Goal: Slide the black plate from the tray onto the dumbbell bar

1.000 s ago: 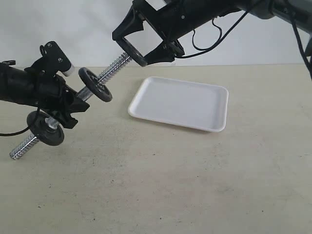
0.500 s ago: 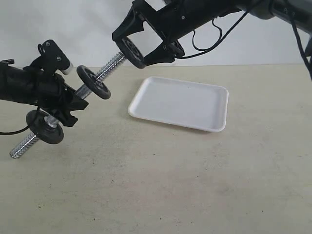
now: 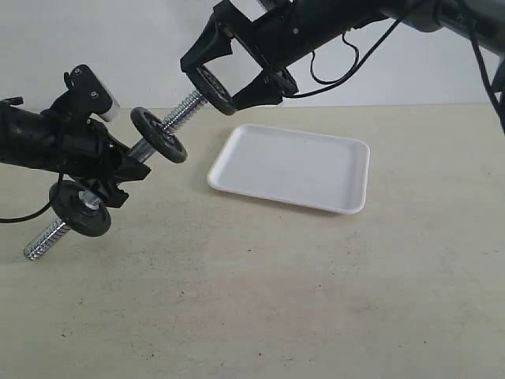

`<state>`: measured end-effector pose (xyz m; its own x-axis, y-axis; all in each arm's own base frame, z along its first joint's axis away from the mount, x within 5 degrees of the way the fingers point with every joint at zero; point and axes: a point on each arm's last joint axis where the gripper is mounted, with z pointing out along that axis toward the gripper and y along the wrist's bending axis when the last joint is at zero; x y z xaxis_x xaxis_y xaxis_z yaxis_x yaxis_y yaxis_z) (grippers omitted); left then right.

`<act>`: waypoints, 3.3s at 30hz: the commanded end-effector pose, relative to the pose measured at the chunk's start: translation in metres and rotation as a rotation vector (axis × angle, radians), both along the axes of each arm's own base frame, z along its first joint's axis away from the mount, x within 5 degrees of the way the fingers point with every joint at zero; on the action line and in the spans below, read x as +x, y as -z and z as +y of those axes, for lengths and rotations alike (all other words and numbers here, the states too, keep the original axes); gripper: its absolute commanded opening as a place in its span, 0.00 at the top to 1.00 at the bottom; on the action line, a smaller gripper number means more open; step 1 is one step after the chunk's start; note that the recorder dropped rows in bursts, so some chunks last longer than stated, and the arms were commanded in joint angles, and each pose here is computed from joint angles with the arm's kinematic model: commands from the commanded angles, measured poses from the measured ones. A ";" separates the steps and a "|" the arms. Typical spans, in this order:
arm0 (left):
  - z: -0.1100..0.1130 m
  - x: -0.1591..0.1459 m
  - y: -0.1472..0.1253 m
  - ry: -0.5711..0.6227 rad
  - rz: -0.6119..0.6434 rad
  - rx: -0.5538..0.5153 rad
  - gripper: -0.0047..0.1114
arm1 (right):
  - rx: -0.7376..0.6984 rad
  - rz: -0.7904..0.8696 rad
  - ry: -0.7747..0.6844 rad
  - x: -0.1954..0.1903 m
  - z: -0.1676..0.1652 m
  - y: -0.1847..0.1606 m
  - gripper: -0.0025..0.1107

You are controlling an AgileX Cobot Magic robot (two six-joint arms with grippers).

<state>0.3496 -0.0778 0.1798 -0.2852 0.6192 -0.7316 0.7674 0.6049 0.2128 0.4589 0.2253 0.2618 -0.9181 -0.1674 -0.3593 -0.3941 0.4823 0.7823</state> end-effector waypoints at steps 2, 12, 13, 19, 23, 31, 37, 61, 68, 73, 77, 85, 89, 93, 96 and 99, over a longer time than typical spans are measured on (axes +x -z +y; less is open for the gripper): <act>-0.011 -0.002 -0.036 0.026 -0.066 -0.158 0.92 | 0.059 -0.080 -0.054 -0.014 0.023 -0.023 0.98; -0.012 -0.003 -0.036 0.032 -0.064 -0.163 0.92 | 0.058 -0.104 -0.101 -0.023 0.037 -0.023 0.98; -0.012 -0.003 -0.036 0.032 -0.064 -0.163 0.92 | 0.057 -0.104 -0.105 -0.024 0.039 -0.023 0.98; -0.012 -0.002 -0.037 0.020 -0.064 -0.180 0.92 | 0.010 -0.122 -0.139 -0.031 0.050 -0.019 0.98; -0.012 -0.002 -0.037 0.018 -0.063 -0.183 0.92 | -0.021 -0.140 -0.165 -0.037 0.058 -0.016 0.98; -0.012 -0.002 -0.037 0.018 -0.063 -0.183 0.92 | -0.043 -0.160 -0.172 -0.036 0.056 -0.015 0.98; -0.012 -0.002 -0.037 0.016 -0.064 -0.182 0.92 | -0.045 -0.191 -0.191 -0.035 0.056 -0.015 0.84; -0.006 0.002 -0.035 -0.062 -0.061 -0.147 0.92 | -0.071 -0.197 -0.017 0.002 -0.019 -0.025 0.69; -0.006 0.002 -0.035 -0.065 -0.061 -0.151 0.92 | -0.065 -0.135 0.077 0.012 -0.044 -0.026 0.98; -0.006 0.002 -0.035 -0.066 -0.066 -0.154 0.92 | -0.062 -0.165 0.022 0.005 -0.027 -0.026 0.98; -0.006 0.002 -0.035 -0.069 -0.066 -0.153 0.92 | -0.037 -0.168 0.018 0.004 -0.026 -0.030 0.98; -0.006 0.002 -0.035 -0.069 -0.066 -0.153 0.92 | -0.015 -0.208 0.023 -0.004 -0.029 -0.053 0.98; -0.008 0.001 -0.036 -0.046 -0.062 -0.172 0.92 | 0.003 -0.212 0.022 -0.006 -0.028 -0.059 0.98; -0.012 -0.001 -0.038 0.005 -0.066 -0.192 0.92 | 0.007 -0.212 0.016 -0.007 -0.025 -0.059 0.98; -0.012 -0.002 -0.038 0.007 -0.065 -0.194 0.92 | 0.012 -0.207 0.012 -0.009 -0.022 -0.059 0.98; -0.012 -0.002 -0.038 0.007 -0.065 -0.194 0.92 | 0.013 -0.203 0.014 -0.009 -0.022 -0.059 0.98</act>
